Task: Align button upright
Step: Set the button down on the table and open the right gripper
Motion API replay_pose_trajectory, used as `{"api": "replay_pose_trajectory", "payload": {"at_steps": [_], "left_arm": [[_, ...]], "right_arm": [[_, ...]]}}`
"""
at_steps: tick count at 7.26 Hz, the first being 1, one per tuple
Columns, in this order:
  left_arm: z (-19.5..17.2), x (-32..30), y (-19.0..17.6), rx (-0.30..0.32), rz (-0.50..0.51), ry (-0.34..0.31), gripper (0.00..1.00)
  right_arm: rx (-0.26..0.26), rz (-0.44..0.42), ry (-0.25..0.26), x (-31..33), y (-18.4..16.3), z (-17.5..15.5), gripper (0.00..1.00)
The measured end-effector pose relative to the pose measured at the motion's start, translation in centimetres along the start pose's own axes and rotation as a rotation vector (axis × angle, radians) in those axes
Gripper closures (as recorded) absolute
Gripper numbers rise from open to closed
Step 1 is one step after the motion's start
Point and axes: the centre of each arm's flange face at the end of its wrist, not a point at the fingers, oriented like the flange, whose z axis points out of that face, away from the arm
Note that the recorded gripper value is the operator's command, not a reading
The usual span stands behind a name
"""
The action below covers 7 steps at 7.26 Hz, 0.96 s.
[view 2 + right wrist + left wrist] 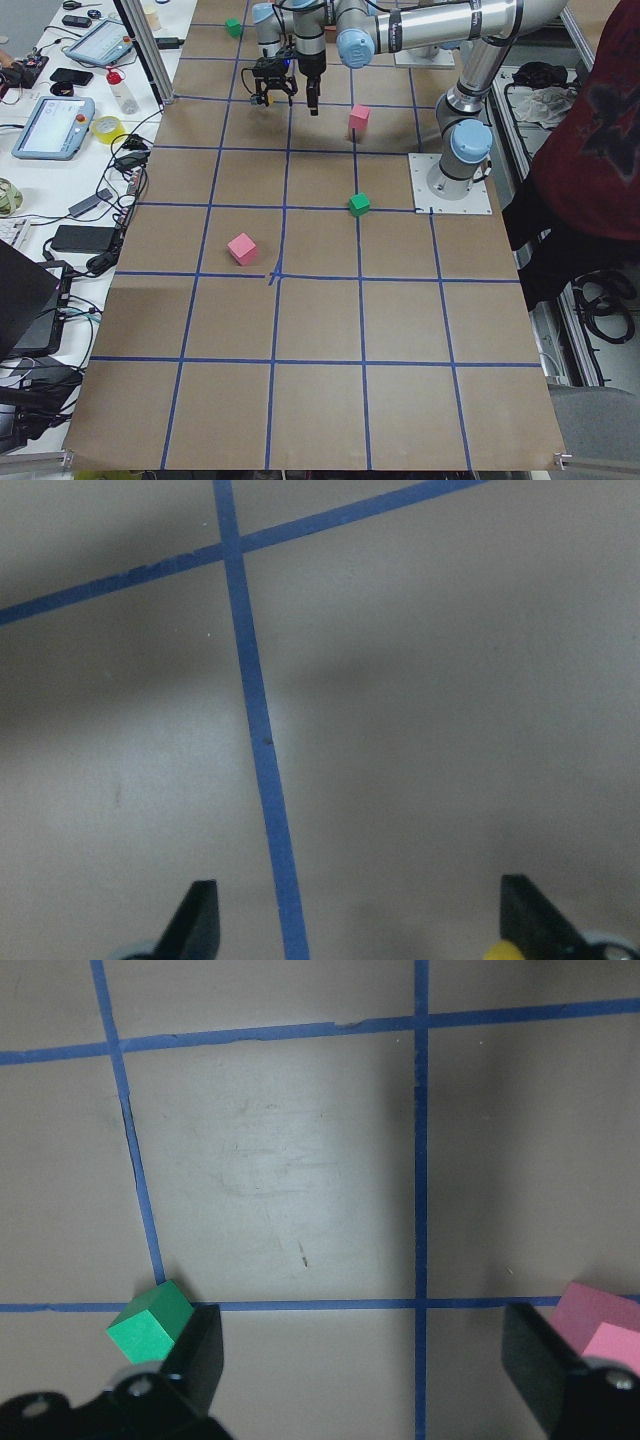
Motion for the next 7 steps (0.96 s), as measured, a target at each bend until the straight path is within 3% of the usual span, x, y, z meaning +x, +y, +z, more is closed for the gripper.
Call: {"api": "replay_pose_trajectory", "payload": {"at_steps": [2, 4, 7], "left_arm": [[0.0, 0.0, 0.0, 0.000, 0.001, 0.000, 0.00], [0.0, 0.0, 0.0, -0.001, 0.000, 0.000, 0.00], [0.6, 0.1, 0.2, -0.013, 0.001, 0.000, 0.00]], "right_arm": [[-0.012, 0.063, -0.022, -0.3, 0.6, 0.9, 0.00], [0.019, 0.243, -0.051, -0.9, 0.2, 0.3, 0.00], [0.047, 0.440, -0.091, -2.0, -0.7, -1.6, 0.00]]}}
